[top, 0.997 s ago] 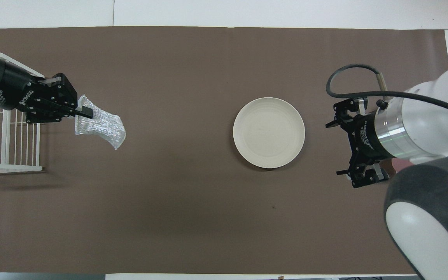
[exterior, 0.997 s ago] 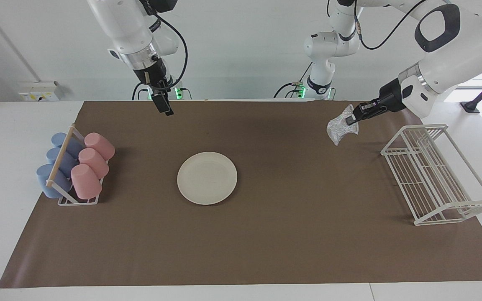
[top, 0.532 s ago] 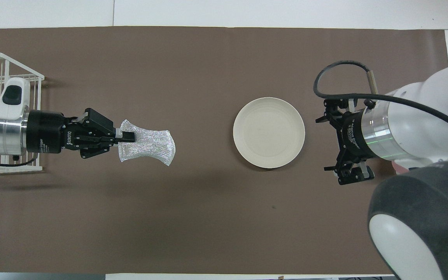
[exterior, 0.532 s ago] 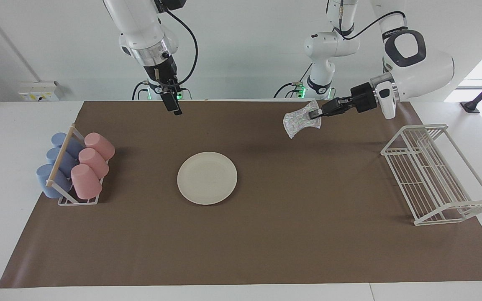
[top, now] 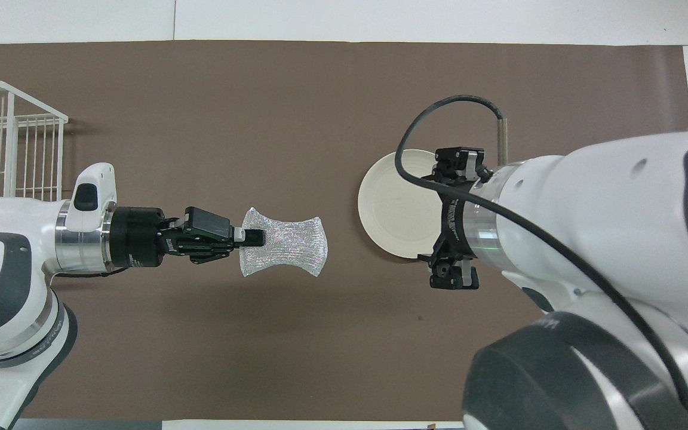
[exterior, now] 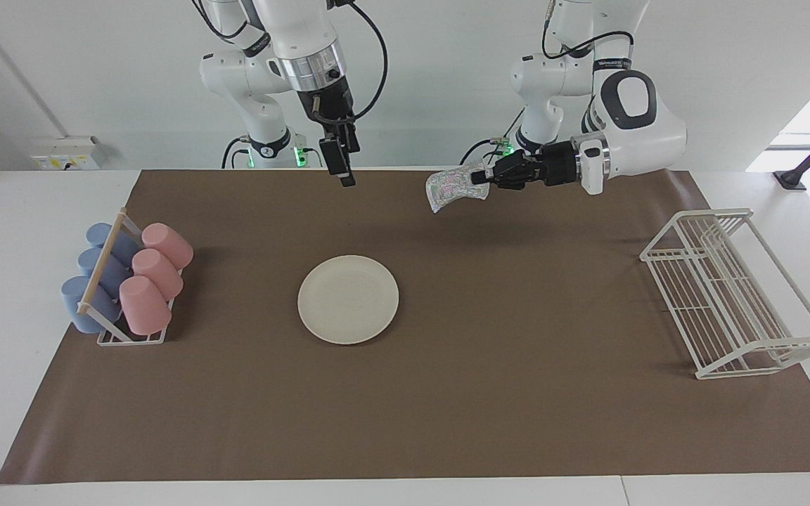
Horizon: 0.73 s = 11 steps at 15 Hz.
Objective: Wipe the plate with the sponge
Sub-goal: 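Carry the sponge toward the plate with the left gripper while the right gripper approaches, then grasp the sponge from the left gripper with the right gripper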
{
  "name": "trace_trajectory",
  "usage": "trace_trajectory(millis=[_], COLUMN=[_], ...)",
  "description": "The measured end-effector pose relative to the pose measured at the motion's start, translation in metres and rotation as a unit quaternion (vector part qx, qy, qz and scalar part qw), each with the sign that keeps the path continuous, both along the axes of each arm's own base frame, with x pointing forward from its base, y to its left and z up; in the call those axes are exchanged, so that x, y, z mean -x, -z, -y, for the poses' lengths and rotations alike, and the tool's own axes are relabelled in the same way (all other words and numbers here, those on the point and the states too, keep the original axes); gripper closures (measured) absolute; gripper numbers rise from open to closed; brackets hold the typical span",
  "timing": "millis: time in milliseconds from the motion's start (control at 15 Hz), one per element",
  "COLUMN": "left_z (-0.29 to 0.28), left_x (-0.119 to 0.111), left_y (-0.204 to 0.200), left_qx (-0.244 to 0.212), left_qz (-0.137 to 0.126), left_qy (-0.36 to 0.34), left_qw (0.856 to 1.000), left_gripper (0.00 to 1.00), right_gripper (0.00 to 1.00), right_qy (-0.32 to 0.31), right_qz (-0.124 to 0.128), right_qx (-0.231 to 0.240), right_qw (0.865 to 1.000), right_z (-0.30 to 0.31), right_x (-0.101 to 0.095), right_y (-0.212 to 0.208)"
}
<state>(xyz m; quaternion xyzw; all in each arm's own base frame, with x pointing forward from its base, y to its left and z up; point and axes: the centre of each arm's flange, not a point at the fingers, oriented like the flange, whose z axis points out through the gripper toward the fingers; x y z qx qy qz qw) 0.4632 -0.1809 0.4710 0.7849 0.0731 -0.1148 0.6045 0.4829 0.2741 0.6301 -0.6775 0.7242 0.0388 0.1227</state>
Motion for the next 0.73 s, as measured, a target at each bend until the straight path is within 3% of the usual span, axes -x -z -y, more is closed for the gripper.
trace_trajectory(millis=[199,532,731], left_z=[0.012,0.016,0.016], left_x=[0.005,0.006,0.007], left_y=[0.002,0.001,0.001], left_qx=[0.012,0.014,0.015], left_qz=[0.02,0.024,0.023], left_qy=[0.014,0.017,0.018], left_qw=[1.0,0.999,0.999], left_gripper=[0.96,0.96,0.96], right_gripper=[0.0,0.0,0.0], right_qy=[0.01,-0.012,-0.019], right_qz=[0.008,0.007,0.004], right_qx=[-0.012,-0.021,-0.019], right_qw=[1.0,1.0,1.0], right_z=[-0.033,-0.094,-0.102], right_x=[0.014,0.053,0.06], right_y=[0.006,0.033,0.049])
